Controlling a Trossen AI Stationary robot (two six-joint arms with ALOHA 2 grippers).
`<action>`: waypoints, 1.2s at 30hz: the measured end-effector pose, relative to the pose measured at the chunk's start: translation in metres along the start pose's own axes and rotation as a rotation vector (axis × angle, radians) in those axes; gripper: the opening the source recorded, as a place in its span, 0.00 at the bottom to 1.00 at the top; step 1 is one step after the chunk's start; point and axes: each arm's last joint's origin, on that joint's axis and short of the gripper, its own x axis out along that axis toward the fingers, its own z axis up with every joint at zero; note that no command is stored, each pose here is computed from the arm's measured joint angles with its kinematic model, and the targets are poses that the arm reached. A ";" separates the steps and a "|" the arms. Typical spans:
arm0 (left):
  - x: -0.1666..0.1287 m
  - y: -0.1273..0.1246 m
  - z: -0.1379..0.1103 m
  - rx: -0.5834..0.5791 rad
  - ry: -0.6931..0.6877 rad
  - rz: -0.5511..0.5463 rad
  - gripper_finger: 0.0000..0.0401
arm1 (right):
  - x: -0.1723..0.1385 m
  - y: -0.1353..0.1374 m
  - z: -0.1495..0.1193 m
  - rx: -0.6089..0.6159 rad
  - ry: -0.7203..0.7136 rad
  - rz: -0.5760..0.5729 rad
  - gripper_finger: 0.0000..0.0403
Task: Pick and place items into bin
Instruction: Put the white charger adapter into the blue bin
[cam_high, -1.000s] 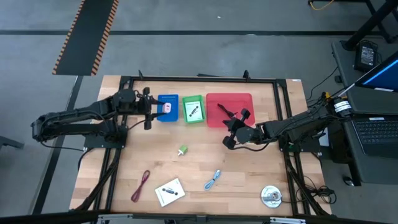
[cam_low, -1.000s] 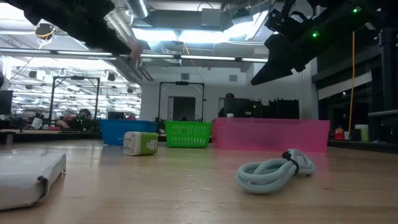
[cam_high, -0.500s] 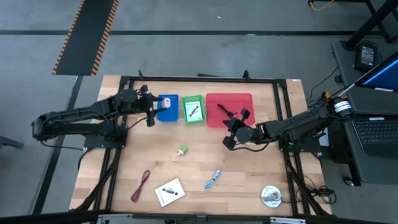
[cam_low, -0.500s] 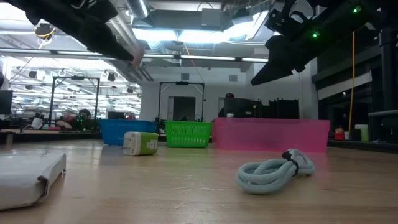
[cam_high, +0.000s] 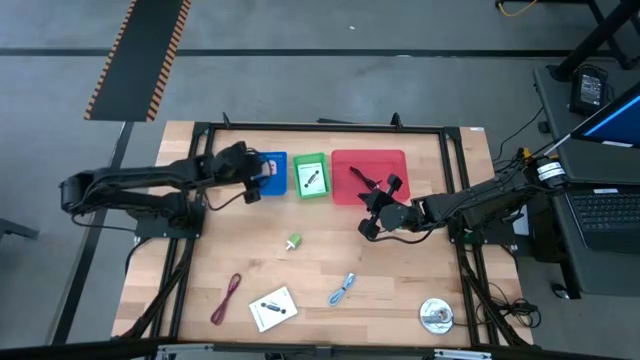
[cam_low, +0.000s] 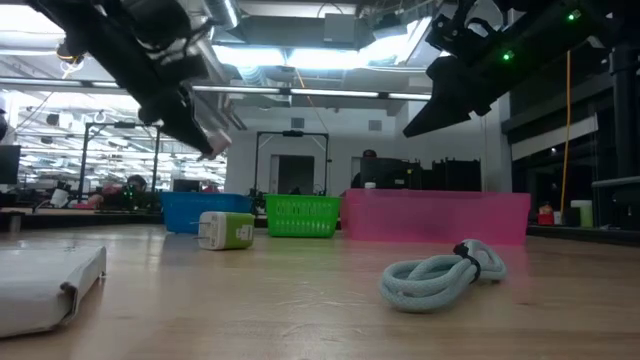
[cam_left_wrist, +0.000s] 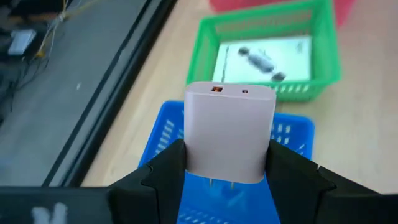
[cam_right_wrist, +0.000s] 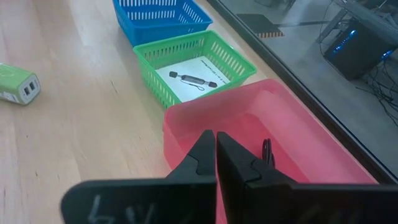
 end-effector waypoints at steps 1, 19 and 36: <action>0.003 -0.001 -0.001 -0.002 0.017 0.001 0.46 | 0.000 0.000 0.000 0.000 0.000 0.000 0.00; 0.040 -0.009 -0.011 0.035 0.177 0.043 0.46 | 0.000 0.000 0.001 0.006 -0.005 0.001 0.00; 0.053 -0.011 -0.017 0.063 0.254 0.096 0.54 | 0.000 0.000 0.001 0.012 -0.010 0.002 0.00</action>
